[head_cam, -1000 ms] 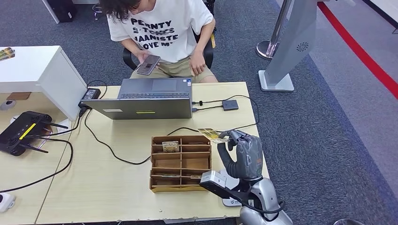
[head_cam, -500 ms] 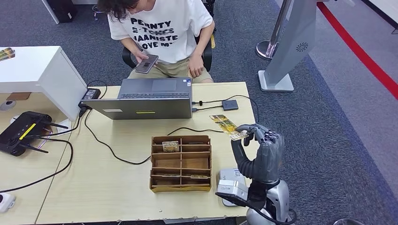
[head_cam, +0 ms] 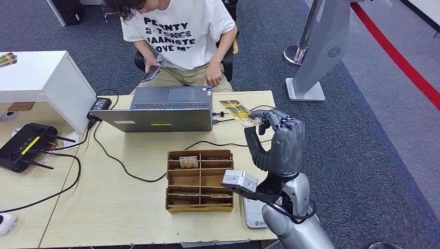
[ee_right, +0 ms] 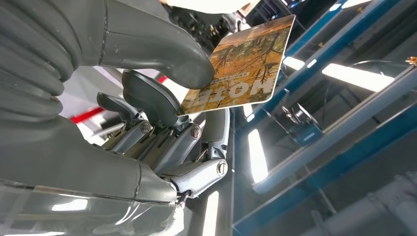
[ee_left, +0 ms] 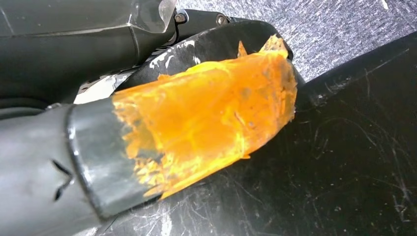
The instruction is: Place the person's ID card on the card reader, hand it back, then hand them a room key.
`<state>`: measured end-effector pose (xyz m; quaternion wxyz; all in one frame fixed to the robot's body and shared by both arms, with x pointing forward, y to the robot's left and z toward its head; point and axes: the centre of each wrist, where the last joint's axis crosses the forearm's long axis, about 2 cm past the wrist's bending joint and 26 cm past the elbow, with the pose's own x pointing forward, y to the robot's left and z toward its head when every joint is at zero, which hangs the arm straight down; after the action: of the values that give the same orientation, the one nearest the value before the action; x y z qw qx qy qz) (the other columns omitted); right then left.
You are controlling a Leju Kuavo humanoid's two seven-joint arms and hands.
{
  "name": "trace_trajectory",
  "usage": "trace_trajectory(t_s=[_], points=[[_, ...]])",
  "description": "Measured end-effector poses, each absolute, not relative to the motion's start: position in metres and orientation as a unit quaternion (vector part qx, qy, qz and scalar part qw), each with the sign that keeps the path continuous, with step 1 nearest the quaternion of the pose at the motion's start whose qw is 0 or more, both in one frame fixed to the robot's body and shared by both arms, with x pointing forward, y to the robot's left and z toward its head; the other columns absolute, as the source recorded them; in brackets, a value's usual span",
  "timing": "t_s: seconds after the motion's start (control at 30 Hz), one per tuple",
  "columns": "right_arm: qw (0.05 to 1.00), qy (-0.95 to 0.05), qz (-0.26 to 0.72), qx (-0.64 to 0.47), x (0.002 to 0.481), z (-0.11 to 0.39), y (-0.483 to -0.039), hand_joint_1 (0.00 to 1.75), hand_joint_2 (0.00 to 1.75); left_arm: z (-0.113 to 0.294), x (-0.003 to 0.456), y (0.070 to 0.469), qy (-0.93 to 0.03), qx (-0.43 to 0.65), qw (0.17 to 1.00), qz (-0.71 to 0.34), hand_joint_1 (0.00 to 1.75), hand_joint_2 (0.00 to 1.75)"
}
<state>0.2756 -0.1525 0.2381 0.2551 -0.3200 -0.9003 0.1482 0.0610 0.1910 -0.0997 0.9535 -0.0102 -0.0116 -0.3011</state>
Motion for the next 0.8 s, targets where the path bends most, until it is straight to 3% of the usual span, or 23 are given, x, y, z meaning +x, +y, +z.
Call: trace_trajectory(t_s=[0.8], points=[[0.264, -0.834, 0.243, -0.419, 0.364, 0.272, -0.138, 1.75, 1.75, -0.097, 0.075, 0.19, -0.015, -0.005, 0.926, -0.378, 0.0, 0.0]])
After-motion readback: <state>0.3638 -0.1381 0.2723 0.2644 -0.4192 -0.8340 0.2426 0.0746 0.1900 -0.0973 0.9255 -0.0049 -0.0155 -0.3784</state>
